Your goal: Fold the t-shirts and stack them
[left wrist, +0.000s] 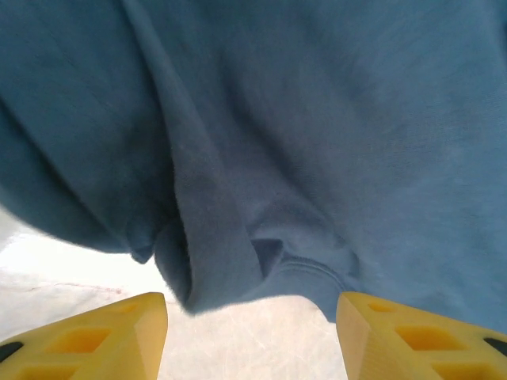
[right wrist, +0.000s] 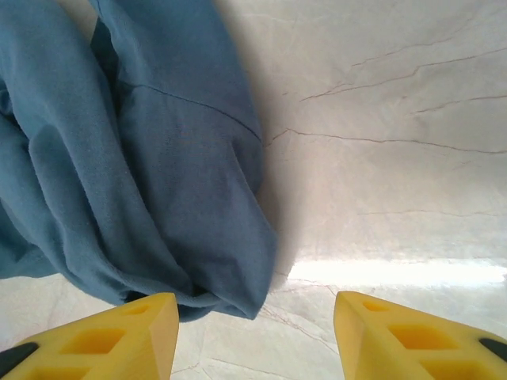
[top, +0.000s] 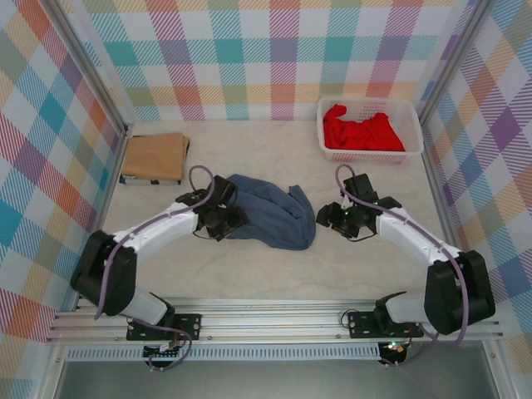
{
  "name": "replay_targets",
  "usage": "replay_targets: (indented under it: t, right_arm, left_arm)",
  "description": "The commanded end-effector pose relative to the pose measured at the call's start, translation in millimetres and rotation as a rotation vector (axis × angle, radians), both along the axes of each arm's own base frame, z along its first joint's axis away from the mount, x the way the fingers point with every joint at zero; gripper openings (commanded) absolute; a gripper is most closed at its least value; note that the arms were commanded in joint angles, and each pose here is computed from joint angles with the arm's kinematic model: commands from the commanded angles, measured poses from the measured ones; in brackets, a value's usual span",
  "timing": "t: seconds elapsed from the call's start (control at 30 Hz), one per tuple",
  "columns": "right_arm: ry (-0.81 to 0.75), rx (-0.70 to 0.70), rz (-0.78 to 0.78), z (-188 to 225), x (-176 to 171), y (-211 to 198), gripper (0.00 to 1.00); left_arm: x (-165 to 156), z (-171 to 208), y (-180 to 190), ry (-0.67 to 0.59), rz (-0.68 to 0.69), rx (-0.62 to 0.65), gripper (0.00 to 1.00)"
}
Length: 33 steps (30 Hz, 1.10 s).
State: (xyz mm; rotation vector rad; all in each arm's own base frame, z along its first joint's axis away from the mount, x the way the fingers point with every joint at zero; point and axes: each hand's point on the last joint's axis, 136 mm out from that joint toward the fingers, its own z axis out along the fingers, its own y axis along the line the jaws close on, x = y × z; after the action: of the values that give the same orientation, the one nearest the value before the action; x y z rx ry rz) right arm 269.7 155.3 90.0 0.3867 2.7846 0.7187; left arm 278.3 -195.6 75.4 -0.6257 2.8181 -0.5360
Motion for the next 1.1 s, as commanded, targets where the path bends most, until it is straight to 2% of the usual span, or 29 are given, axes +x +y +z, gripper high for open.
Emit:
replay_targets:
  t: [0.0, 0.07, 0.13, 0.27, 0.3, 0.37, 0.47, 0.5, 0.67, 0.8, 1.07]
  right_arm:
    - [-0.021, 0.059, 0.062, 3.5, 15.0, 18.7, 0.55]
    - [-0.01, 0.069, 0.077, -0.4, 25.1, 25.6, 0.55]
    - [0.005, 0.072, 0.082, -8.4, 34.4, 30.3, 0.53]
    - [0.027, 0.086, 0.09, -22.4, 49.4, 42.0, 0.46]
    - [0.036, 0.092, 0.085, -25.6, 51.1, 43.8, 0.42]
    - [0.035, 0.108, 0.072, -28.3, 53.9, 46.5, 0.32]
    - [0.028, 0.117, 0.049, -25.9, 56.3, 47.0, 0.04]
    - [0.014, 0.116, 0.039, -20.7, 58.0, 45.7, 0.0]
    - [-0.118, 0.098, 0.004, 32.4, 69.9, 38.7, 0.0]
    - [-0.219, 0.07, 0.005, 86.6, 83.2, 33.1, 0.0]
    - [-0.473, 0.033, -0.123, 207.8, 121.8, -13.1, 0.0]
  left_arm:
    - [2.1, -10.5, -10.8, 0.034, -0.013, 0.004, 0.56]
    - [1.8, -16.3, -5.6, 0.044, -0.031, 0.066, 0.48]
    - [7.6, -15.8, -1.7, 0.022, -0.036, 0.102, 0.33]
    - [28.7, 10.4, -5.6, -0.071, -0.044, 0.112, 0.04]
    - [32.4, 17.1, -4.9, -0.089, -0.043, 0.12, 0.0]
    - [37.1, 30.9, -3.2, -0.124, -0.046, 0.13, 0.0]
    - [41.7, 53.3, -0.2, -0.173, -0.055, 0.144, 0.0]
    - [43.5, 62.8, -0.4, -0.191, -0.06, 0.143, 0.0]
    - [54.9, 106.3, -6.9, -0.264, -0.084, 0.121, 0.0]
    - [76.7, 157.7, -11.7, -0.362, -0.098, 0.109, 0.0]
    - [130.1, 250.1, -8.4, -0.529, -0.11, 0.093, 0.0]
